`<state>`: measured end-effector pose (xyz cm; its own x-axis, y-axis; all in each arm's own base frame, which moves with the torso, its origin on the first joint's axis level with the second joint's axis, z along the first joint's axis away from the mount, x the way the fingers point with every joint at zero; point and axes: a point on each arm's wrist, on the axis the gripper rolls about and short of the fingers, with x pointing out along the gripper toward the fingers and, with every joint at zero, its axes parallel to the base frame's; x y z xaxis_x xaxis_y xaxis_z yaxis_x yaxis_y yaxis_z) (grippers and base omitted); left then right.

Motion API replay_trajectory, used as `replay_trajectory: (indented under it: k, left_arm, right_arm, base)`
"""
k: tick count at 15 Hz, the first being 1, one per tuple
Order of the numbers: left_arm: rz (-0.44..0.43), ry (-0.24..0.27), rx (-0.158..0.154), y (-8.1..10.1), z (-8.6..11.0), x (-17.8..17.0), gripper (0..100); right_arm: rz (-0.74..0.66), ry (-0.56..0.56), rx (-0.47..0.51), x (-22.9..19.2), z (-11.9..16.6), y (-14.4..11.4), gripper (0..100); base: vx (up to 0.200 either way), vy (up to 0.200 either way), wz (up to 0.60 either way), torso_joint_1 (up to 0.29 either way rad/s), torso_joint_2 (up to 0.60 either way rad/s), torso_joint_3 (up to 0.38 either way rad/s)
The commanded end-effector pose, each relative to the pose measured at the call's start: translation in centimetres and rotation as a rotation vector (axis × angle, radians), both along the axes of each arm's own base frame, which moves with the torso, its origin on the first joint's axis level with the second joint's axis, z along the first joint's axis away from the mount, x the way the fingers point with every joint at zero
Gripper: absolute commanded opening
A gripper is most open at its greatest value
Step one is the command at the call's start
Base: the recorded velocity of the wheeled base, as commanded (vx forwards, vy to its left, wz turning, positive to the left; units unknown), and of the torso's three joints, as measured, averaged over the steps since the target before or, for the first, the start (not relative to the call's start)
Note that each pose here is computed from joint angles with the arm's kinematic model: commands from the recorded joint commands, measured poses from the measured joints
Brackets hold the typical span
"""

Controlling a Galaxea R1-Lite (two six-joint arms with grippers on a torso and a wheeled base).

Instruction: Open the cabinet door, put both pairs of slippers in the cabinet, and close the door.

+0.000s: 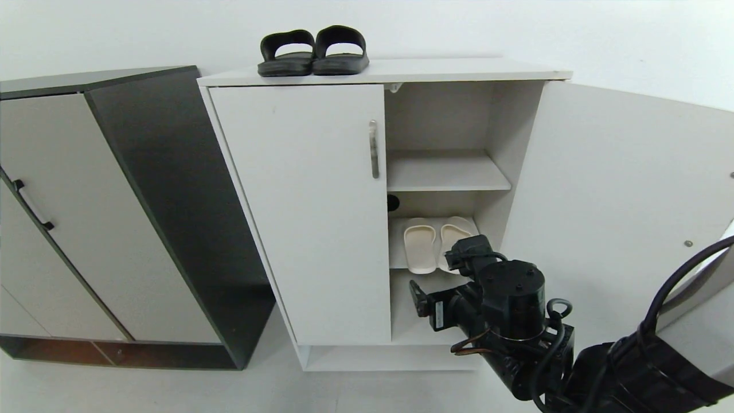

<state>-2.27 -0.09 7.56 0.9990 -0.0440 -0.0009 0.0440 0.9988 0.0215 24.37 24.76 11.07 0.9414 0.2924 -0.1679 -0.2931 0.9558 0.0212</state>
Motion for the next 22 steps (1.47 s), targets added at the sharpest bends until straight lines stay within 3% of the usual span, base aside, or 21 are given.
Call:
replay_trajectory:
  k: [1,13,22]
  left_arm:
    - [0.0,-0.001,0.0,0.0,0.01,0.0,0]
    - [0.001,-0.001,-0.002,0.0,0.01,0.0,0]
    - [0.003,-0.001,-0.006,0.01,0.01,0.0,0]
  right_arm:
    - [-0.004,0.002,-0.002,0.09,-0.13,0.0,100]
    - [-0.018,-0.005,-0.009,0.46,-0.7,-0.31,100]
    - [-0.013,-0.009,-0.027,0.39,-0.88,-0.44,100]
  base:
    - [0.0,0.2,0.0,-0.002,0.01,0.002]
    - [0.0,0.2,0.0,0.002,0.0,0.001]
    - [0.0,0.0,0.0,0.0,0.0,0.0]
